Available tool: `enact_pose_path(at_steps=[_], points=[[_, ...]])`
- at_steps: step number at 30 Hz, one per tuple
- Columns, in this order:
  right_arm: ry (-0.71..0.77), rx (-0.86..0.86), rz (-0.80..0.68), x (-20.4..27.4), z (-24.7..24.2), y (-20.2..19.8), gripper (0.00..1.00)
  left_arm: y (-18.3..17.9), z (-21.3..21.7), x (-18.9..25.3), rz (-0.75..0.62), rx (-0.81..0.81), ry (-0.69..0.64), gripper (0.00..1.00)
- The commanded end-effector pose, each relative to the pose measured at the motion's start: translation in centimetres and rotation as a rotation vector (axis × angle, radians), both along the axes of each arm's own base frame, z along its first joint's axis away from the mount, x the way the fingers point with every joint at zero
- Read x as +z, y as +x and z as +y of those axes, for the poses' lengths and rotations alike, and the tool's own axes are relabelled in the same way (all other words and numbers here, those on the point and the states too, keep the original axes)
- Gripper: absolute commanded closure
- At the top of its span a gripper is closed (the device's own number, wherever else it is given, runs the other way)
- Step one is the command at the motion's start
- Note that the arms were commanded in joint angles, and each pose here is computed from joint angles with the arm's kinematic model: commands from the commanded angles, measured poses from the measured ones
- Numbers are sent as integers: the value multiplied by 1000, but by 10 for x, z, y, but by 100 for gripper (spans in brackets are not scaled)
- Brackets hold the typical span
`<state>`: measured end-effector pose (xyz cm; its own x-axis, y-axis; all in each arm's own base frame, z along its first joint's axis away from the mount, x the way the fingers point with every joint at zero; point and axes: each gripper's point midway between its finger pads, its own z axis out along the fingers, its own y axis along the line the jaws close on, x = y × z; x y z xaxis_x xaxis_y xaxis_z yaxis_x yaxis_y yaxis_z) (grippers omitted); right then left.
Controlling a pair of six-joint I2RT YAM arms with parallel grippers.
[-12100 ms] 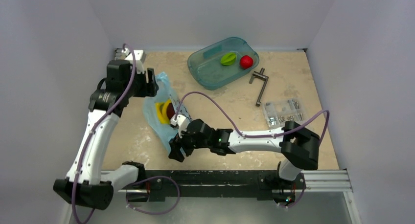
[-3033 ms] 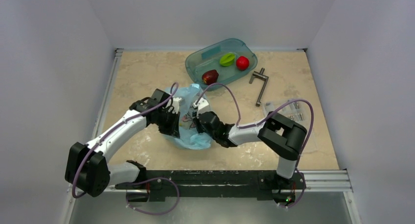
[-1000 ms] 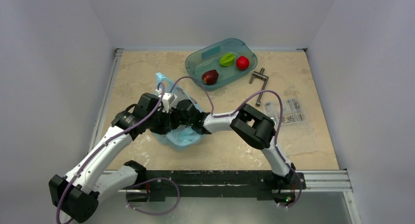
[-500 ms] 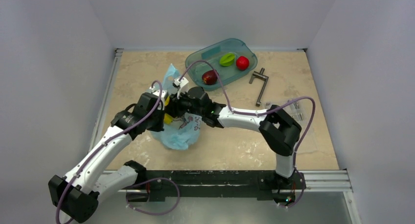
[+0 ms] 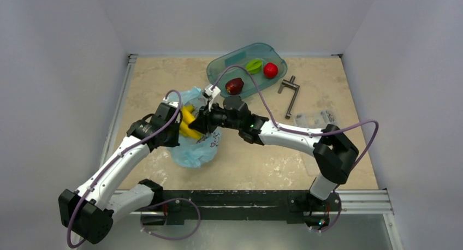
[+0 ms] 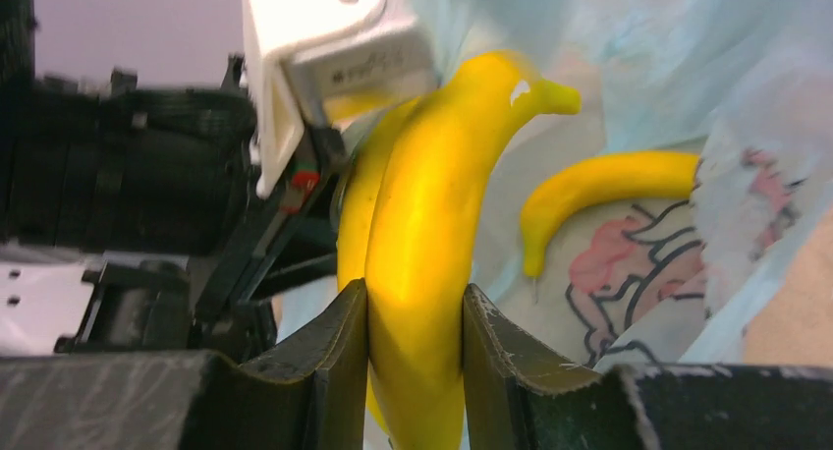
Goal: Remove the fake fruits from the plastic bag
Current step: Take out the fake fruit from the plastic bag.
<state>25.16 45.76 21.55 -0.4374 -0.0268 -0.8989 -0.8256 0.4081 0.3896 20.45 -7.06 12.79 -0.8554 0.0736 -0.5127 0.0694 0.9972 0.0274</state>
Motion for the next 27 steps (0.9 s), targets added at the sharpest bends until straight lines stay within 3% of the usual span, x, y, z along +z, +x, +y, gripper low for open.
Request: enact_pose_path(at_steps=[1, 7, 13, 18, 27], points=[[-6, 136, 14, -3, -7, -32, 100, 5, -7, 12, -35, -15, -45, 100], [-6, 144, 19, 2, -27, -48, 100, 5, -2, 14, -51, 8, -29, 100], [33, 168, -74, 39, -54, -67, 100, 6, 3, 15, -63, 32, -15, 100], [62, 45, -153, 77, -90, -66, 100, 6, 3, 15, -62, 31, -13, 100], [0, -234, -281, 82, -160, -43, 100, 6, 1, 17, -72, 22, -28, 100]])
